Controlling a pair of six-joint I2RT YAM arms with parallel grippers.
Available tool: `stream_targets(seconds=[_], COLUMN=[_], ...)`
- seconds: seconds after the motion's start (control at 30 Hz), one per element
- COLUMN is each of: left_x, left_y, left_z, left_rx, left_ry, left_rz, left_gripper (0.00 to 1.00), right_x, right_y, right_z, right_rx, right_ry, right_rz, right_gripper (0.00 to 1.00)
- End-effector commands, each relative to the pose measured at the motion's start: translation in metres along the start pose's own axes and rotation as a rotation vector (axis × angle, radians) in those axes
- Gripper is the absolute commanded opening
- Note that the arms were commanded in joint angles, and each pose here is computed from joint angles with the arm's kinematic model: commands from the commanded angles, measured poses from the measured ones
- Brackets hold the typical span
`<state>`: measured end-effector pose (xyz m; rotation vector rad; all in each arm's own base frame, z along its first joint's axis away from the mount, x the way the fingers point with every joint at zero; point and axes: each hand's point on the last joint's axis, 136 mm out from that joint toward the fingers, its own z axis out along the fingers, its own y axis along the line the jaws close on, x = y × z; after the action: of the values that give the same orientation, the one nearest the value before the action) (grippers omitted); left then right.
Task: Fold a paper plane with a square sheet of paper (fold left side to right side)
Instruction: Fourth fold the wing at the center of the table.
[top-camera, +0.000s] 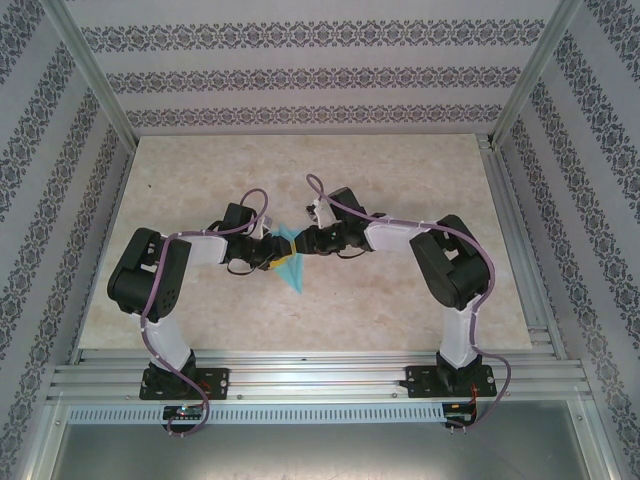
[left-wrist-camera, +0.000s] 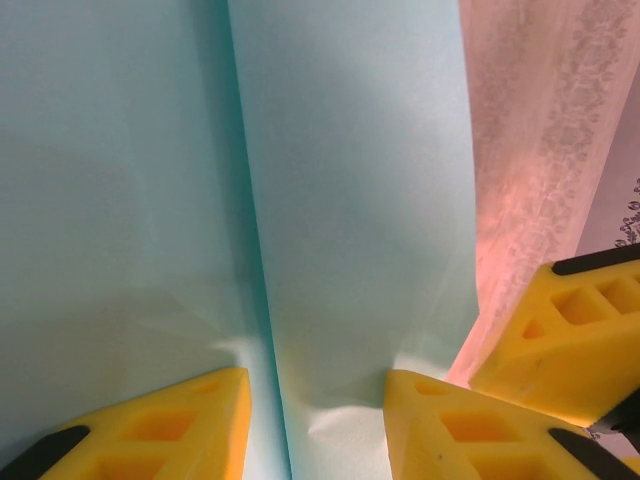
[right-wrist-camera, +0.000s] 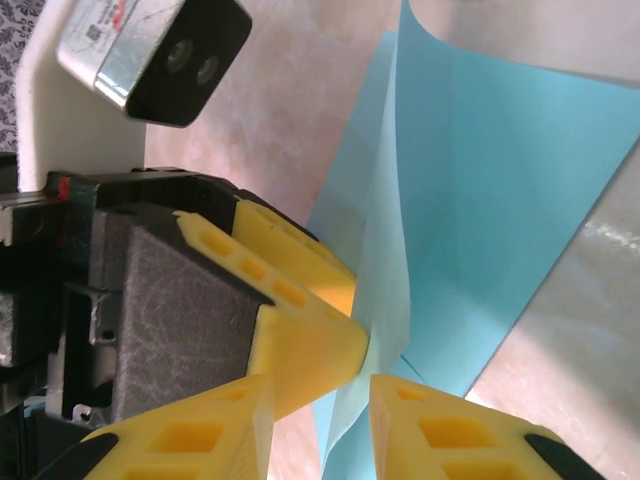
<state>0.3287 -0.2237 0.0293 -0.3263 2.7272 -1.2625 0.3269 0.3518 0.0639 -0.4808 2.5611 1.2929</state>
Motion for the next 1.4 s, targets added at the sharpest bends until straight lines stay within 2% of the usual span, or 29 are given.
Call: stream_targets(seconds=[0.0, 0.23, 0.53, 0.63, 1.37], left_x=[0.011, 0.011, 0.011, 0.012, 0.013], left_y=[0.059, 0.060, 0.059, 0.060, 0.063], left_z=[0.013, 0.013, 0.013, 0.013, 0.016], left_rx=[-0.201, -0.203, -0.204, -0.205, -0.211], left_ry=[0.002, 0.002, 0.003, 0.004, 0.016], left_rz=[-0.057, -0.059, -0.057, -0.058, -0.064], left_gripper=[0.40, 0.39, 0.40, 0.40, 0.40], right_x=[-0.007, -0.006, -0.006, -0.006, -0.001], right_y=[0.002, -0.005, -0.015, -0.021, -0.046], right_z=[0.005, 0.009, 0.013, 0.015, 0.016], right_rx=[-0.025, -0.007, 0.037, 0.059, 0.145], right_ry=[-0.004, 0.011, 0.035, 0.044, 0.070], right_rz=[0.001, 0.006, -0.001, -0.003, 0.006], right_gripper=[0.30, 0.26, 0.04, 0.00, 0.00])
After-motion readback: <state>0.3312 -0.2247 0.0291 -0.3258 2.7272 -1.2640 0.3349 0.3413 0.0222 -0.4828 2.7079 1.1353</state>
